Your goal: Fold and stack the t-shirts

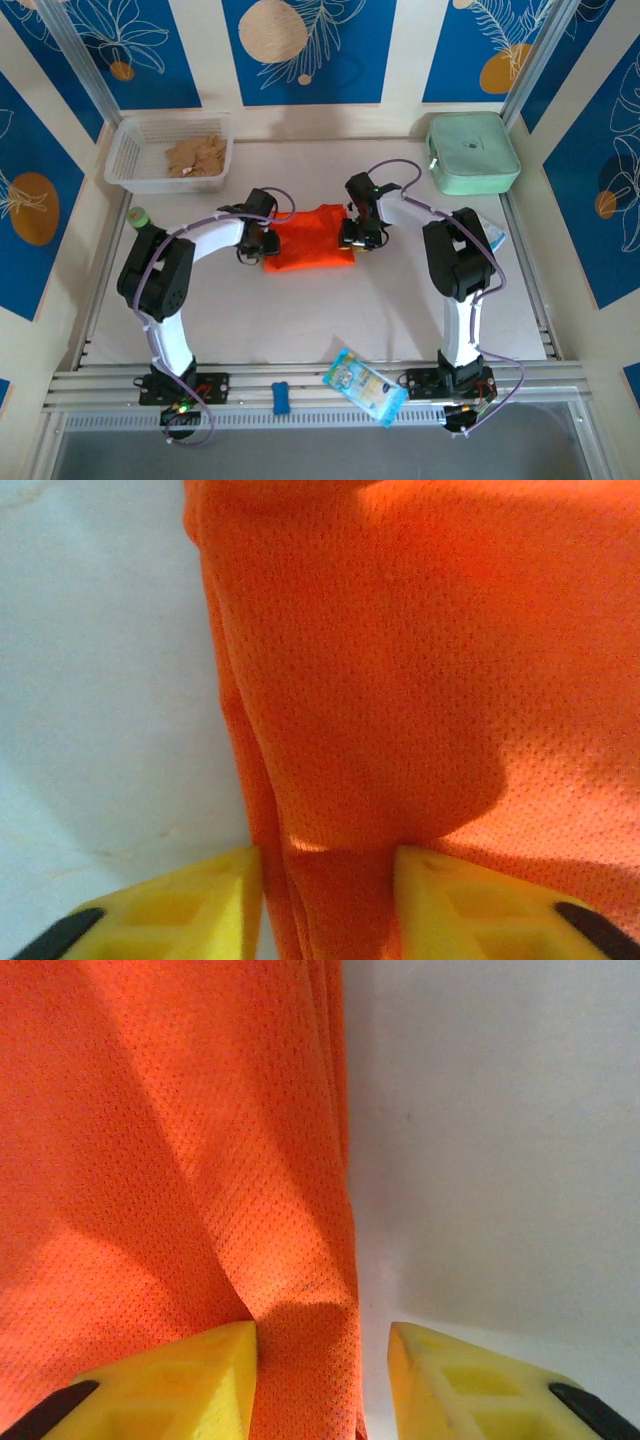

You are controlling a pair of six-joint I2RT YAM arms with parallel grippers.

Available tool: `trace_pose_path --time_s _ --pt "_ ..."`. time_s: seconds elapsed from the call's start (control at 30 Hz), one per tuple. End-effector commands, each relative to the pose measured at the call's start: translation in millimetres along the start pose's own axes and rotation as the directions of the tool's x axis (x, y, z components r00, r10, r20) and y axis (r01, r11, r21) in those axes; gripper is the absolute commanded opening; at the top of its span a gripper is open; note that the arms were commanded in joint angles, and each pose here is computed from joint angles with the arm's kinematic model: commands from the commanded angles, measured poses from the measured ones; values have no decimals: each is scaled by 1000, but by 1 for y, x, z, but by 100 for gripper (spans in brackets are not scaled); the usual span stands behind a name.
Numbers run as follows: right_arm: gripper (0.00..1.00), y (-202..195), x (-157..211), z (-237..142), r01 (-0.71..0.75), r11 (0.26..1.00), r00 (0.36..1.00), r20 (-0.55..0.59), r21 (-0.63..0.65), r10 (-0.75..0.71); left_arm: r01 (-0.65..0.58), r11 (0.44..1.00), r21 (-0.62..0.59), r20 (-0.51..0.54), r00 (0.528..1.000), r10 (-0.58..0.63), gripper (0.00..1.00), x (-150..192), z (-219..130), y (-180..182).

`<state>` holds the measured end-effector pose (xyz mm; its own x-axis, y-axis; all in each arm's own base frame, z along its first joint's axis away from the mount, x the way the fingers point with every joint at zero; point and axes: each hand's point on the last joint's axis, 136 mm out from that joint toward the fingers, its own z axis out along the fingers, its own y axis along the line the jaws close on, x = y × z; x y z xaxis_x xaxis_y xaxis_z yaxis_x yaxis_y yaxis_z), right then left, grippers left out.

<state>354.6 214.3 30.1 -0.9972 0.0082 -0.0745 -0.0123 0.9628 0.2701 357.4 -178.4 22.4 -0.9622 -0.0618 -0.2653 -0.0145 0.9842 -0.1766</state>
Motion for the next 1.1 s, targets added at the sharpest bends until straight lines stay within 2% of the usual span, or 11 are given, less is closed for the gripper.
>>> trace_pose_path --time_s 0.0,0.13,0.2,0.4,0.43,0.6,0.87,1.07 --pt "37 4 8 14 -18 1000 999 -46 -10 17 -6 1000 -1 -12 1000 6 36 -1 10 -4" --pt "30 6 9 25 -22 1000 998 -65 -7 22 -13 1000 -8 -30 999 12 31 2 21 -3" --pt "25 5 8 29 -26 1000 997 -69 -3 26 -16 1000 -6 -38 999 16 25 2 26 -3" --pt "6 1 -5 30 -27 1000 998 -59 17 28 -30 1000 -4 -56 998 30 14 -1 40 -7" --pt "0 0 -9 29 -27 999 998 -53 20 28 -36 999 -8 -57 998 36 13 -4 42 -7" --pt "0 -8 -38 22 -29 999 999 -17 22 29 -82 996 -29 -53 995 80 0 -26 50 -13" --pt "0 -22 -107 9 -27 1000 997 73 -4 27 -144 988 -53 -8 990 143 0 -94 57 -22" --pt "0 -38 -156 8 -54 998 990 128 -26 57 -173 985 -11 34 984 174 0 -146 66 -32"
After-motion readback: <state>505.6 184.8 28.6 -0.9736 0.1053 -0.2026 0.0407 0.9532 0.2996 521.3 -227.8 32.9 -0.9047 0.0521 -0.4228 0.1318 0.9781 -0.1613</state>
